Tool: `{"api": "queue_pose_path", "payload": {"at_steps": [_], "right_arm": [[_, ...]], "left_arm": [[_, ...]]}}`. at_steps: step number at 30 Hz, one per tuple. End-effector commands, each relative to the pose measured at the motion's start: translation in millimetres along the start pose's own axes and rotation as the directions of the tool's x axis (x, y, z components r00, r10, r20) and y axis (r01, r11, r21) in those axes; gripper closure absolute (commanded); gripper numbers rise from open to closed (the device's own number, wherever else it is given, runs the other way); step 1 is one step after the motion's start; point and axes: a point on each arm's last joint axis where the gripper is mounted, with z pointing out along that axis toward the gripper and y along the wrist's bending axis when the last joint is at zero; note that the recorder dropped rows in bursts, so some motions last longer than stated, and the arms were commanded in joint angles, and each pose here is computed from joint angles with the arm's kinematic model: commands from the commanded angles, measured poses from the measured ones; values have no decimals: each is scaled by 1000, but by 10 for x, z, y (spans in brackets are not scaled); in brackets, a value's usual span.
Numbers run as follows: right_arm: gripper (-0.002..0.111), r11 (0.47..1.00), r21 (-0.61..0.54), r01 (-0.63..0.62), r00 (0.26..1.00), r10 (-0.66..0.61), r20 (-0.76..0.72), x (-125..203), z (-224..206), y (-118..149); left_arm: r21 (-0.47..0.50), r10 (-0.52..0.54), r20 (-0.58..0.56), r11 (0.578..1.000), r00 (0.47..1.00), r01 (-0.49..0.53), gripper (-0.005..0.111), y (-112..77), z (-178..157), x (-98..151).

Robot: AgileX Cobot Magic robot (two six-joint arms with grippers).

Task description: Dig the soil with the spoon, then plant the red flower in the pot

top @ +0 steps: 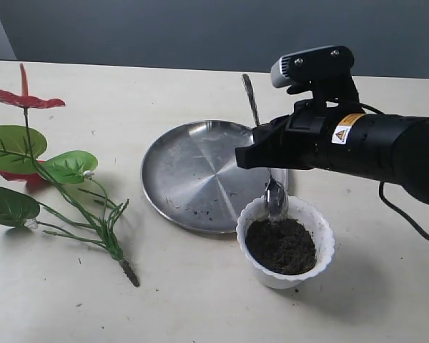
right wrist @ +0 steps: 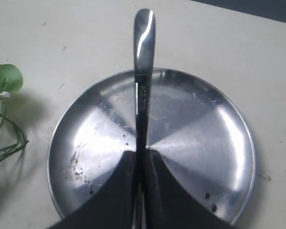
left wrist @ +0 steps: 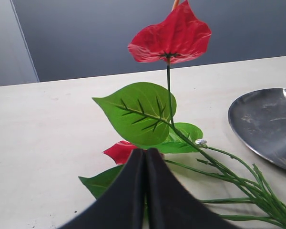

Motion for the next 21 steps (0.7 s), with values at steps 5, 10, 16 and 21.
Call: {"api": "queue_pose_path", "payload": {"at_steps": [5, 10, 16, 21], "right_arm": [[109, 1000, 5, 9, 991, -8, -132, 209, 191, -12], [109, 1000, 10, 14, 986, -12, -165, 287, 281, -22], [109, 1000, -2, 12, 997, -12, -72, 93, 57, 1], [109, 1000, -7, 7, 999, -8, -54, 43, -31, 10]], "left_arm": [[6, -4, 17, 1000, 1000, 4, 106, -3, -3, -21], [6, -4, 17, 1000, 1000, 4, 106, -3, -3, -21], [6, -4, 17, 1000, 1000, 4, 106, -3, -3, -21], [6, -4, 17, 1000, 1000, 4, 106, -3, -3, -21]]}}
